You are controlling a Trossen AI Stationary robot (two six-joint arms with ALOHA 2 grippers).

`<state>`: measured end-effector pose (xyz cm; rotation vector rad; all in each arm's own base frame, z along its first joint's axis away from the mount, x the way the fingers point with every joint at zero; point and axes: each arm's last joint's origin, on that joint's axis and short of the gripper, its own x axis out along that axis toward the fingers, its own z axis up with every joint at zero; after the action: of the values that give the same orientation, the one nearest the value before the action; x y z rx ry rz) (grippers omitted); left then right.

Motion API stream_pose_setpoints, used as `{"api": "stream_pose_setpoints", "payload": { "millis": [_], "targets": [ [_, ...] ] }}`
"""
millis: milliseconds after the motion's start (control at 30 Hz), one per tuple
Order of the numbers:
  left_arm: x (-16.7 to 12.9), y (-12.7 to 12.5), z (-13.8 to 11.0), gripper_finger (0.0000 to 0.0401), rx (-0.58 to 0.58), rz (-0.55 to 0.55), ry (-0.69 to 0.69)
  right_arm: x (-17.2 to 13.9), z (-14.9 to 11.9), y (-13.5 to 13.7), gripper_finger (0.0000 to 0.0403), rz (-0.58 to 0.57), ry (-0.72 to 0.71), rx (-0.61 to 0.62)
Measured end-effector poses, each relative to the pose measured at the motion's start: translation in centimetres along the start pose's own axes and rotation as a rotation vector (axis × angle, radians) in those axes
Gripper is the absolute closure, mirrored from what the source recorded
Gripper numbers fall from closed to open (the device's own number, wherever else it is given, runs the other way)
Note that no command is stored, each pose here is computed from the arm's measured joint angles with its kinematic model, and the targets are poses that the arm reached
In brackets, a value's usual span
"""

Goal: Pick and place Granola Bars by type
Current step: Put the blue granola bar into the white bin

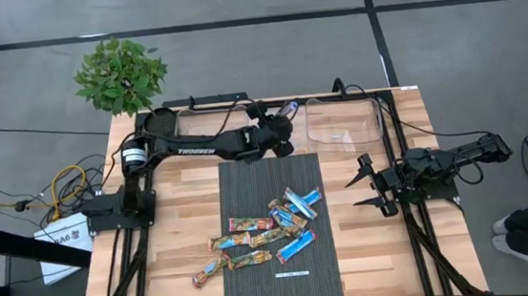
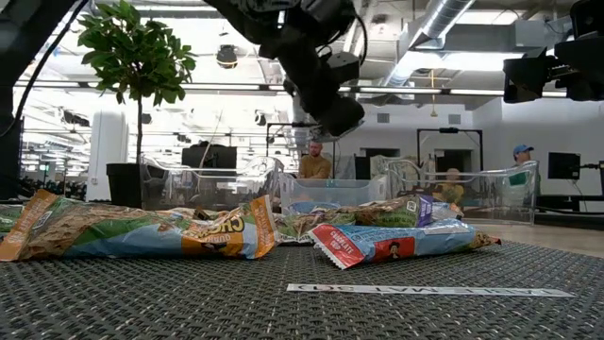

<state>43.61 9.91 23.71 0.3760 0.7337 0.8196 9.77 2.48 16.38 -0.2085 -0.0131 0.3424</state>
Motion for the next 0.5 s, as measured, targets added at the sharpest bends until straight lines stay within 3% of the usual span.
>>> {"api": "stream_pose_setpoints", "payload": {
  "millis": [167,500],
  "targets": [
    [1.5,1.2,-0.8,0.0383,-0.093,-0.12,0.034,0.0,0.0,0.0,0.0154,0.0,0.0,0.0],
    [5.4,1.5,-3.4,0.0383,-0.13,-0.19,0.146,0.0,0.0,0.0,0.0154,0.0,-0.001,0.0]
  ]
}}
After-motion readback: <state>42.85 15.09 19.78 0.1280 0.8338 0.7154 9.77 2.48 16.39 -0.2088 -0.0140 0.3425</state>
